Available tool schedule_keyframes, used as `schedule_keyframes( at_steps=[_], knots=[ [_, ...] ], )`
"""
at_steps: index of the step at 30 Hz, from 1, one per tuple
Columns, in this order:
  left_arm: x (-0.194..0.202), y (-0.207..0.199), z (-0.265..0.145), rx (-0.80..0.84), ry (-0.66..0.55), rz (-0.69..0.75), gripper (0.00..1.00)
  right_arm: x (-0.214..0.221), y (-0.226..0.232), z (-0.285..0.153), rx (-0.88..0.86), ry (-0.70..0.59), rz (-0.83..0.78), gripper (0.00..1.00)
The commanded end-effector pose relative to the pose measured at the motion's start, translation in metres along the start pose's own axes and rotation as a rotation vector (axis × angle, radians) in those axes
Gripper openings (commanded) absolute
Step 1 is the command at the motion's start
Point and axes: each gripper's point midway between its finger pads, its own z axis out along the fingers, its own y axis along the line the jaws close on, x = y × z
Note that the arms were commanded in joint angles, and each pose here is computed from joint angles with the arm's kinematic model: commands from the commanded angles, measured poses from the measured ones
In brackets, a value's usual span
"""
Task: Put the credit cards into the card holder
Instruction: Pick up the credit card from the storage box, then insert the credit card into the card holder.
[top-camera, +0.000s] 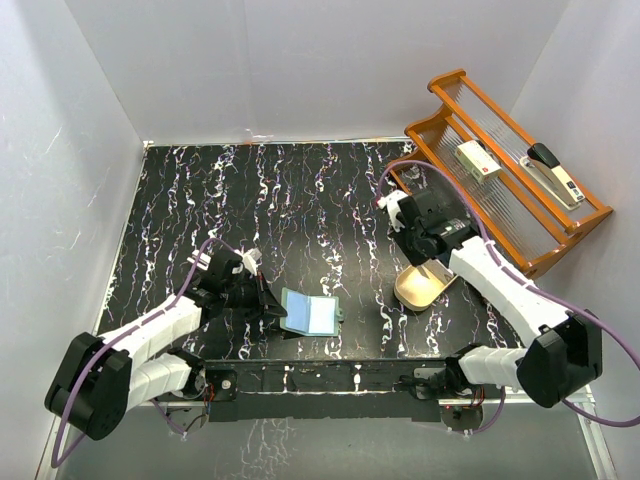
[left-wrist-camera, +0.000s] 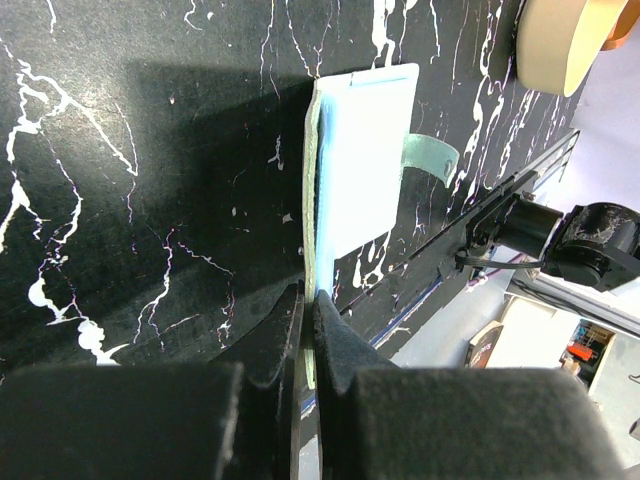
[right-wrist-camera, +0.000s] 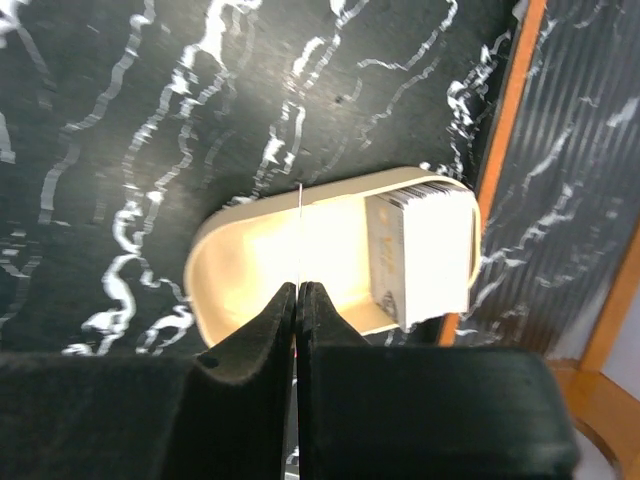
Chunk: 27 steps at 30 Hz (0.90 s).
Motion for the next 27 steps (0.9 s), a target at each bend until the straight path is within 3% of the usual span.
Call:
schedule_keyframes(
  at_steps=[1,5,10,15,27],
  knots=[
    [0.005,-0.002,-0.002,0.008,0.015,-0.009,0.00,-0.049,0.014,-0.046,-0.133,-0.182,0.168,0.00],
    [0.005,-0.006,-0.001,0.035,0.011,-0.030,0.00,-0.082,0.026,-0.079,-0.235,-0.323,0.368,0.00],
    [0.005,-0.009,0.001,0.064,0.008,-0.058,0.00,-0.102,0.055,-0.099,-0.435,-0.385,0.588,0.00],
    [0.009,-0.006,0.005,0.070,0.029,-0.080,0.00,-0.110,0.098,-0.098,-0.694,-0.346,0.751,0.00],
    [0.007,0.009,0.003,-0.015,-0.004,-0.075,0.03,-0.103,0.180,-0.043,-0.779,-0.171,0.811,0.00]
  ],
)
